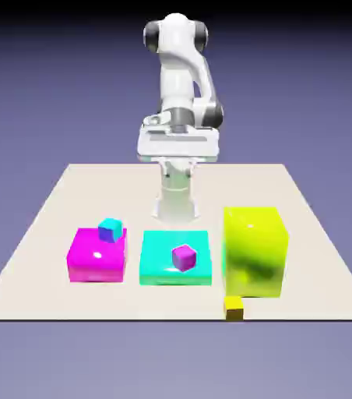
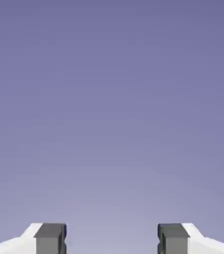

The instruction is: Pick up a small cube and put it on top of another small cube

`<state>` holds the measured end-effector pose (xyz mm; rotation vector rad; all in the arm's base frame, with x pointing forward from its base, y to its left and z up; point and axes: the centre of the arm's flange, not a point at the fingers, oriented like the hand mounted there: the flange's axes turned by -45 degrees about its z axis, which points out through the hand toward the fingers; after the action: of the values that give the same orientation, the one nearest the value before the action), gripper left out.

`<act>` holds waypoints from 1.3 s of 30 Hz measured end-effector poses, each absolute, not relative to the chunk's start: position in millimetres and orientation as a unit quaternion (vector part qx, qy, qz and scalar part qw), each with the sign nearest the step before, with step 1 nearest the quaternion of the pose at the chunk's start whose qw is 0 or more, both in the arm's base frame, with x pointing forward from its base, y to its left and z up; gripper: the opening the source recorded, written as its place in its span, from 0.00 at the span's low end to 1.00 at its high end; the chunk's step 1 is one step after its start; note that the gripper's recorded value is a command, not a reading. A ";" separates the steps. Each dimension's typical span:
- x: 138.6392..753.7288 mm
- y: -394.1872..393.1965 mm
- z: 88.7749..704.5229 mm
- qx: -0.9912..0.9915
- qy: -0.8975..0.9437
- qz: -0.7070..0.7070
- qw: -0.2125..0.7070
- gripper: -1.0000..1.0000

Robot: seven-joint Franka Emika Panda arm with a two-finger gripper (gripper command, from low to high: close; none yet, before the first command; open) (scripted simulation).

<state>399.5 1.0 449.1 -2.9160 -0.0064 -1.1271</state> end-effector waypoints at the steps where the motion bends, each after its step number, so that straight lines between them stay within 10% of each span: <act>1: 407.7 -2.0 441.3 -0.941 0.020 -0.338 0.021 0.50; 38: 542.6 56.9 74.3 -0.622 0.581 0.384 0.359 0.50; 39: 541.4 65.4 66.1 -0.621 0.581 0.384 0.359 0.00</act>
<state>541.4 65.4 66.1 -1.6028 1.4989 0.9899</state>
